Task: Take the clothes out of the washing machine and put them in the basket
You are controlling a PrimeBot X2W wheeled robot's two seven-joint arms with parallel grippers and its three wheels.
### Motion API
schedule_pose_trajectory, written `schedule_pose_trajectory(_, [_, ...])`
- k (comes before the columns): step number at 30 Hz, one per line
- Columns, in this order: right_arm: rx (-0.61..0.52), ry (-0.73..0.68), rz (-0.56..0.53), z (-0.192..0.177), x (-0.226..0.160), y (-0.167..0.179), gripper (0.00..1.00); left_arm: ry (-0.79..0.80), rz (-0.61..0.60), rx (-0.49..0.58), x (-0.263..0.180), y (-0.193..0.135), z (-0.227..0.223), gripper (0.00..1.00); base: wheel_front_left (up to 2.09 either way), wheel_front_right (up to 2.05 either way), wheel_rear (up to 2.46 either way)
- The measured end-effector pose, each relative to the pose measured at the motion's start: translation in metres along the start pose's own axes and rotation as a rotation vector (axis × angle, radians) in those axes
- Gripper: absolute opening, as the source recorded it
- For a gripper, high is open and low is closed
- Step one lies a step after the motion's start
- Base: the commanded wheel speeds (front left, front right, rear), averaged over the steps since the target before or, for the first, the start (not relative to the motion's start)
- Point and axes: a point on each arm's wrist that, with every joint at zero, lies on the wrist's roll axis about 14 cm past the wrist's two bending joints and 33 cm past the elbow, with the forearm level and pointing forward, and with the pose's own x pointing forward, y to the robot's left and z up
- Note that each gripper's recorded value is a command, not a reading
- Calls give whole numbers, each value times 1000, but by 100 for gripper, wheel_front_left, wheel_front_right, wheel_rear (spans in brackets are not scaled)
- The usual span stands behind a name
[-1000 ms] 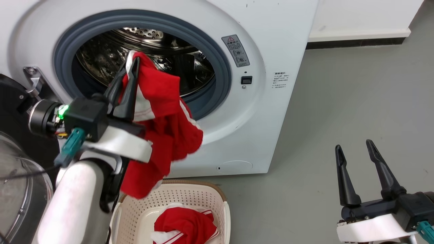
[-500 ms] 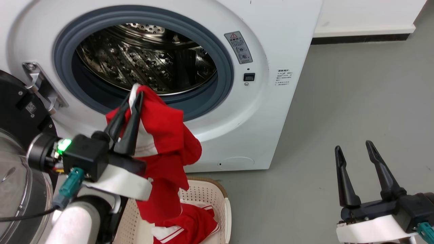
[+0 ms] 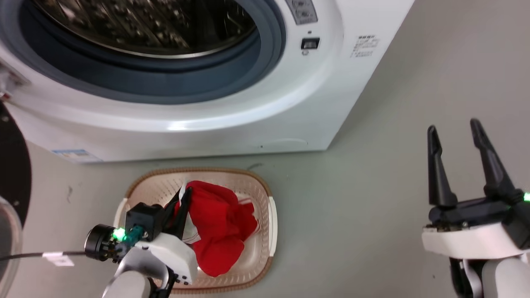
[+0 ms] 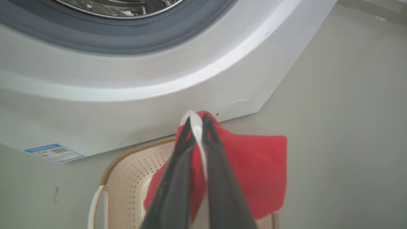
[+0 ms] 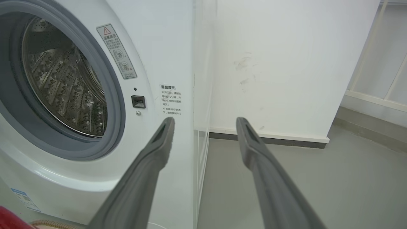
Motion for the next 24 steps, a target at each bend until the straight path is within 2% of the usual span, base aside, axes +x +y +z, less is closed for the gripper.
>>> schedule_pose_trajectory(5, [-7, 32, -12, -23, 20, -7, 100, 187, 19, -45, 26, 11, -73, 0, 0, 0, 0])
schedule_pose_trajectory(13, [-18, 105, -41, -67, 38, -21, 100, 414, -15, -52, 67, 7, -161, 0, 0, 0, 0])
schedule_pose_trajectory(19, [-20, 176, -60, -104, 41, -30, 100, 574, -63, -8, 90, -2, -214, 0, 0, 0, 0])
schedule_pose_trajectory(24, [-23, 223, -71, -127, 41, -35, 100, 722, -102, 24, 88, -11, -256, 0, 0, 0, 0])
